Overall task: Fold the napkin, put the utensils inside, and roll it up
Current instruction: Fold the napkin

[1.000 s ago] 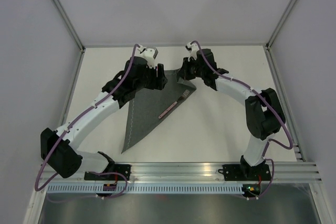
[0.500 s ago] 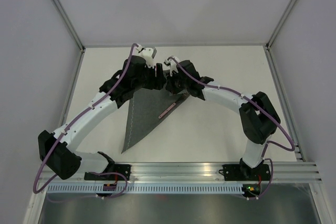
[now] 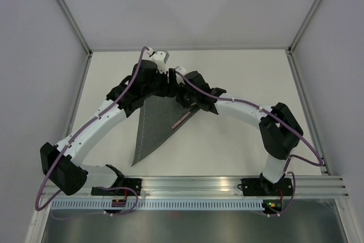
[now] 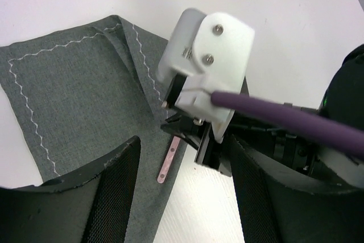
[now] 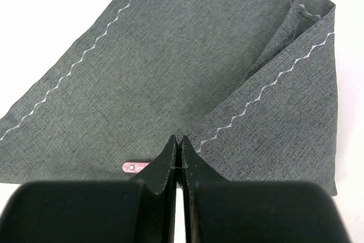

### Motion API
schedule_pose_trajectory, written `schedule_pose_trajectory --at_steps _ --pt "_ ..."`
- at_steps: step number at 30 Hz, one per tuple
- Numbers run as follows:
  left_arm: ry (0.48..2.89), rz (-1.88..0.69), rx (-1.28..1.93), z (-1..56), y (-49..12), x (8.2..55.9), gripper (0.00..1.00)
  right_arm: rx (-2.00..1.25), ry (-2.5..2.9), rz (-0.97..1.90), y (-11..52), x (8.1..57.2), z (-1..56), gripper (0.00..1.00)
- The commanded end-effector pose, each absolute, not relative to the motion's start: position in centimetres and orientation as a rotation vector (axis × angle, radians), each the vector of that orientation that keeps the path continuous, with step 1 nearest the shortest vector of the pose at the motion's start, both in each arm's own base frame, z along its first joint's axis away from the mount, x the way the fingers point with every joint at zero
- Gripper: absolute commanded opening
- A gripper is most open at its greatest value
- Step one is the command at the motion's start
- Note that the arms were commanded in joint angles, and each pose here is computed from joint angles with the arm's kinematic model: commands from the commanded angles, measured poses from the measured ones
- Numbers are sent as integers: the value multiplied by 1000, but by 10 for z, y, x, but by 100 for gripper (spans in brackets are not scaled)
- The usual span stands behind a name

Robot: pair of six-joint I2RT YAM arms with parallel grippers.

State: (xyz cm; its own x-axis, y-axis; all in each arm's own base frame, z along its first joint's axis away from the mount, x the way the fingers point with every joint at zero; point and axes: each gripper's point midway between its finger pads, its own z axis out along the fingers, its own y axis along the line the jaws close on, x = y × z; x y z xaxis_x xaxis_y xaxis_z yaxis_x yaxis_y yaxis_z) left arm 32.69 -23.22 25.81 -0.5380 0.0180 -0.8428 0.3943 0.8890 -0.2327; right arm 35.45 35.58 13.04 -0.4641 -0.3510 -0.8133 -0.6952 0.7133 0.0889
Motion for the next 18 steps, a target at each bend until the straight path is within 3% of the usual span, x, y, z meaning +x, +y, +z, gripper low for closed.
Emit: schedule_pose_trajectory --at_steps 1,18 --pt "2044 -520 245 287 -229 328 69 -814 2074 501 359 350 134 5" --pt "1932 -494 47 342 -201 339 73 -885 2135 530 381 328 92 5"
